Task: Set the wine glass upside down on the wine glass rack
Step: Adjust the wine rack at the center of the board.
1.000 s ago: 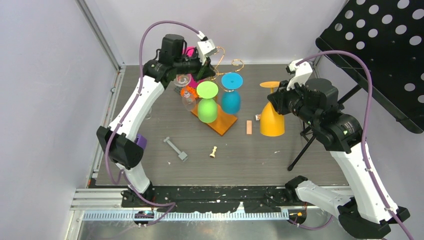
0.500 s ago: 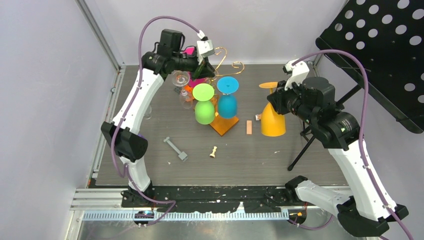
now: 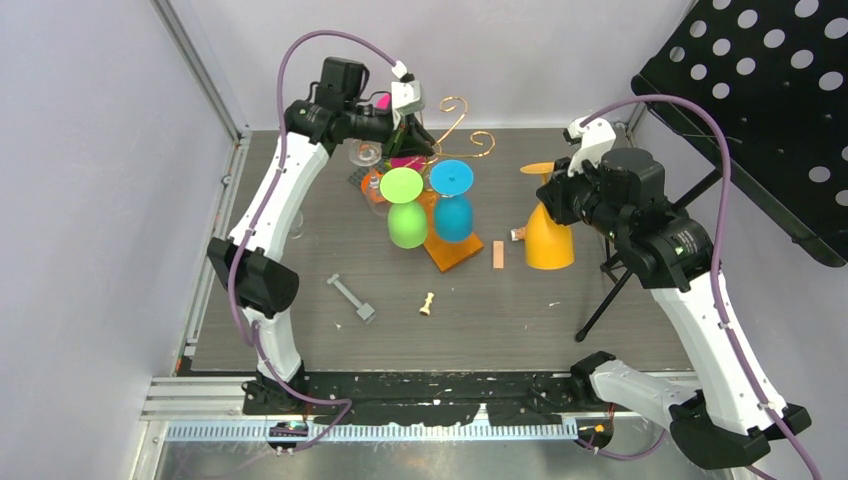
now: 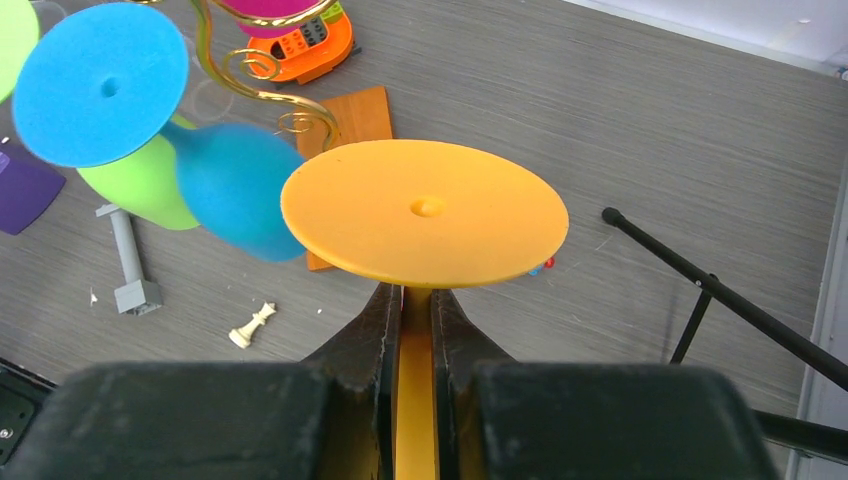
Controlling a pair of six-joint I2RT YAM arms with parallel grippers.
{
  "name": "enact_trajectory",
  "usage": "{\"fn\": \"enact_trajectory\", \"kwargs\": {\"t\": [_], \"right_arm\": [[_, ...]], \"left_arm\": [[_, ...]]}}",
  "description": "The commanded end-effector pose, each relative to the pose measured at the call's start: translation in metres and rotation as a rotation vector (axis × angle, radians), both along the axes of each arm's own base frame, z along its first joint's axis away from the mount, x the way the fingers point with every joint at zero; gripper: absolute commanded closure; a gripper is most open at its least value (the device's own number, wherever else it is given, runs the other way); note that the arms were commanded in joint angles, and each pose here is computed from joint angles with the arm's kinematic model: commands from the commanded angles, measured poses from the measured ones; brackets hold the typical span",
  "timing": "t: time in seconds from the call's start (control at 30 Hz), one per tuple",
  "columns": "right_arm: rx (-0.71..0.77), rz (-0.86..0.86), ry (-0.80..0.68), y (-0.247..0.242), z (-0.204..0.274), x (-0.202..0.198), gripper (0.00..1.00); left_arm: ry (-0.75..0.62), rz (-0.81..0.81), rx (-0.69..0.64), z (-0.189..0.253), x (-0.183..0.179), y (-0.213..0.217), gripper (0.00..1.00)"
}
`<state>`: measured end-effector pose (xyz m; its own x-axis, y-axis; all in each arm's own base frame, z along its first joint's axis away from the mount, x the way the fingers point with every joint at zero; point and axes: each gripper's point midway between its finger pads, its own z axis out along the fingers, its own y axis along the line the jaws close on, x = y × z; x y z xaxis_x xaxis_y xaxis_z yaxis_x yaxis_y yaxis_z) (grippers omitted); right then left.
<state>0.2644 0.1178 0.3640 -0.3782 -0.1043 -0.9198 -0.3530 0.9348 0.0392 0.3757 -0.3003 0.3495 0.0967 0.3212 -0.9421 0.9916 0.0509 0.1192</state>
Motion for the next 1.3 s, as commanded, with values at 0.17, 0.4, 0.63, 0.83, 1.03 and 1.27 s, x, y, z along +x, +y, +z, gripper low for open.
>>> {"fn": "enact_trajectory", "kwargs": {"t": [0.17, 0.4, 0.63, 0.83, 1.03, 1.27], "right_arm": [[0.016, -0.035, -0.080, -0.015, 0.024, 0.013, 0.95], [0.037, -0.038, -0.090, -0.021, 0.025, 0.026, 0.95], [0.044, -0.036, -0.152, -0.024, 0.032, 0.043, 0.95], [-0.023, 0.045, -0.260, -0.020, 0.029, 0.060, 0.95], [-0.057, 0.102, -0.386, -0.022, 0.033, 0.079, 0.94], [-0.079, 0.199, -0.504, -0.012, 0.041, 0.098, 0.95]], "left_arm": [[0.043, -0.122, -0.052, 0.004, -0.031, -0.021, 1.00], [0.051, -0.154, -0.033, -0.006, -0.040, -0.043, 1.00], [0.073, -0.164, -0.019, -0.015, -0.042, -0.050, 1.00], [0.084, -0.170, -0.025, -0.017, -0.046, -0.051, 1.00], [0.084, -0.178, -0.031, -0.018, -0.050, -0.050, 1.00], [0.093, -0.185, -0.041, -0.019, -0.053, -0.050, 1.00]]}}
